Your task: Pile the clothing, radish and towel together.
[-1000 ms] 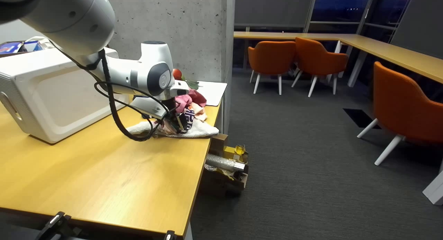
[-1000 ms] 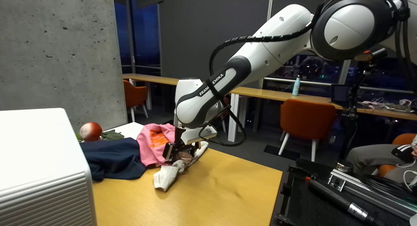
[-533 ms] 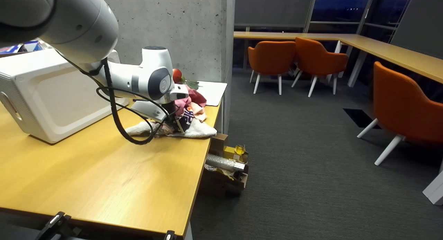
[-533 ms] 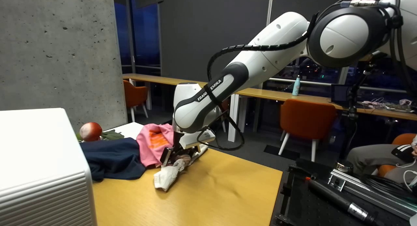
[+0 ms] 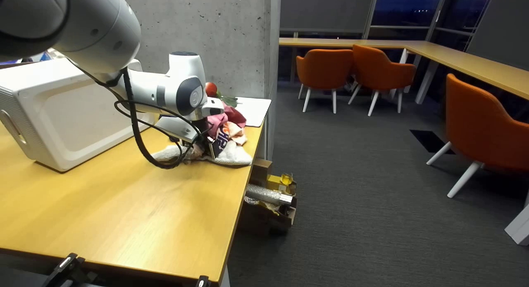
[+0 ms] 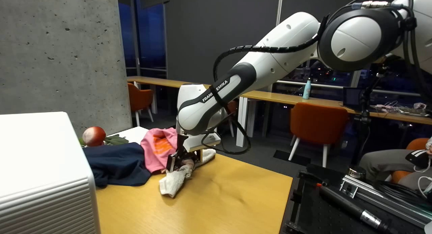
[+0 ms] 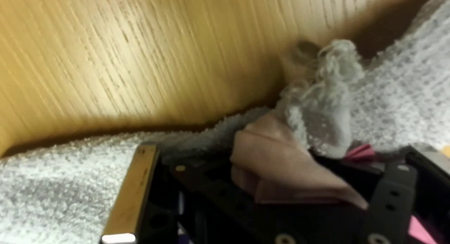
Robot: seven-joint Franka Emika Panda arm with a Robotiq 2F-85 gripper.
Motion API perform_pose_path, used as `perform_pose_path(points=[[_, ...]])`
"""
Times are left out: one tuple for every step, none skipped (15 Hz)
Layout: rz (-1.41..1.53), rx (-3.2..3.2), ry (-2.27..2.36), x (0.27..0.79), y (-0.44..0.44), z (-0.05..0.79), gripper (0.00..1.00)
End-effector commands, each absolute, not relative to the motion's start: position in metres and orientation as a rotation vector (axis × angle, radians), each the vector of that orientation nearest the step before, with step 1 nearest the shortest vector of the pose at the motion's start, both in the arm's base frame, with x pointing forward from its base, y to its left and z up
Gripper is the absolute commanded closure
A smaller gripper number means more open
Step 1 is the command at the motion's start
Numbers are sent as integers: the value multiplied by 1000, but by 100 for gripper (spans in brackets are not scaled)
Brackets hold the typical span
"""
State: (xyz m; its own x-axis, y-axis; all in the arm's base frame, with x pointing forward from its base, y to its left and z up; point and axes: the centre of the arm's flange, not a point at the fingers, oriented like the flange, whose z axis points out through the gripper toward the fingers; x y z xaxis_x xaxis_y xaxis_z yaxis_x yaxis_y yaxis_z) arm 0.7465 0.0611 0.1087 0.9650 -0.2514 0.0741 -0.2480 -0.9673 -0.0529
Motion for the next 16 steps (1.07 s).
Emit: perform_pose_path(points=[[-137, -3057, 396, 764, 57, 133, 98], [-156, -3060, 402, 770, 52, 148, 100], [-171, -3058, 405, 775, 48, 160, 100], [-185, -3059, 411, 784, 40, 175, 100], [-195, -3055, 417, 793, 32, 190, 100], [-207, -3059, 423, 805, 21, 209, 100], [-217, -3060, 432, 814, 13, 227, 100], [-224, -3062, 435, 827, 2, 248, 100], [-230, -3063, 436, 838, -6, 264, 100], [-232, -3056, 430, 852, -13, 279, 100], [-236, -3052, 422, 866, -18, 289, 100], [-241, -3044, 405, 875, -17, 299, 100], [-245, -3042, 381, 880, -14, 308, 100], [-252, -3042, 362, 883, -10, 315, 100], [-262, -3041, 335, 885, -3, 320, 100], [-269, -3036, 309, 886, 4, 324, 100]])
